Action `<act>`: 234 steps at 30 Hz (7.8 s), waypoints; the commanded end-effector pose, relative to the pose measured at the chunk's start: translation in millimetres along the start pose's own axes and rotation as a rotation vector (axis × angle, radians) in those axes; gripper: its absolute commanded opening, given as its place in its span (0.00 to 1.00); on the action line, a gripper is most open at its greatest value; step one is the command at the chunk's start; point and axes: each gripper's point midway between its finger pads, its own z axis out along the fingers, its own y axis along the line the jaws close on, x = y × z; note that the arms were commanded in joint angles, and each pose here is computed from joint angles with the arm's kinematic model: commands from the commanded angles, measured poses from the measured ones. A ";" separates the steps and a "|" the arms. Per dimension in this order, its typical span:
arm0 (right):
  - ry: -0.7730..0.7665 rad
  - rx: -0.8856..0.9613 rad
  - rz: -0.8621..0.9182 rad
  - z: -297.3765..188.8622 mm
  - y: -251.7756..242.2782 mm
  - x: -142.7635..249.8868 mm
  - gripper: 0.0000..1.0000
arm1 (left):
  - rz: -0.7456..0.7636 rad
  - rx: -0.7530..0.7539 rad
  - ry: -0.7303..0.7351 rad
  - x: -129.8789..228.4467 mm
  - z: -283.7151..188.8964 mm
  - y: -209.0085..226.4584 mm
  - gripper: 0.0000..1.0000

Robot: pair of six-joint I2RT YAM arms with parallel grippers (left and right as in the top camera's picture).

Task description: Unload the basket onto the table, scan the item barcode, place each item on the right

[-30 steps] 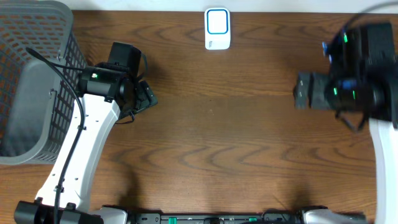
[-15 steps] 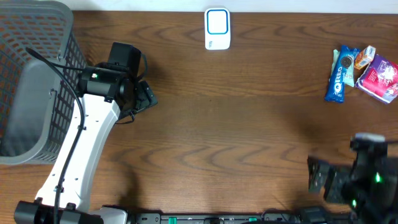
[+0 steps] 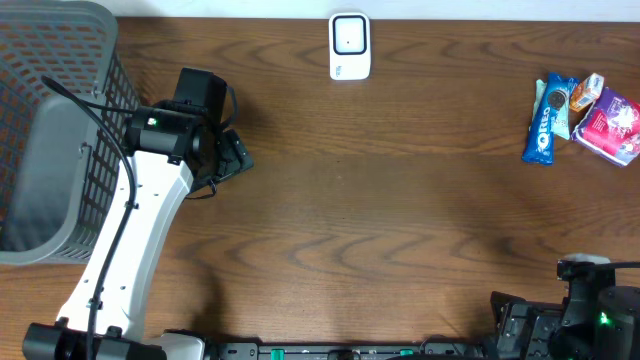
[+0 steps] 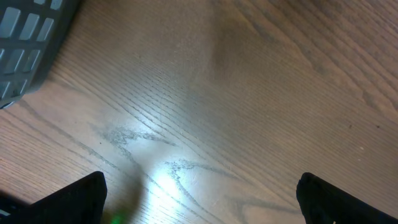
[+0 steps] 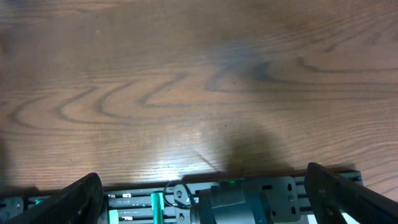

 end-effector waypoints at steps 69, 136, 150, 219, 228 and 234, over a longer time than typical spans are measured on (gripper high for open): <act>-0.902 -0.038 -0.276 182.3 -12.0 -69.0 0.99 | -0.008 -0.009 0.000 -0.7 0.9 2.3 0.98; -0.882 -0.083 -0.207 186.3 2.4 -65.1 0.99 | -0.008 -0.009 0.000 -0.7 0.9 2.3 0.98; -0.882 -0.083 -0.207 186.3 2.4 -65.1 0.99 | -0.008 -0.009 0.000 -0.6 0.9 2.4 0.98; -0.882 -0.083 -0.207 186.3 2.4 -65.1 0.99 | 0.399 0.546 -1.335 32.7 -26.7 41.7 0.98; -0.882 -0.083 -0.207 186.3 2.5 -65.1 0.99 | 0.458 0.483 -1.130 47.7 24.5 43.3 0.98; -0.882 -0.083 -0.207 186.3 2.4 -65.1 0.99 | 0.436 0.462 -1.132 45.1 25.3 47.2 0.98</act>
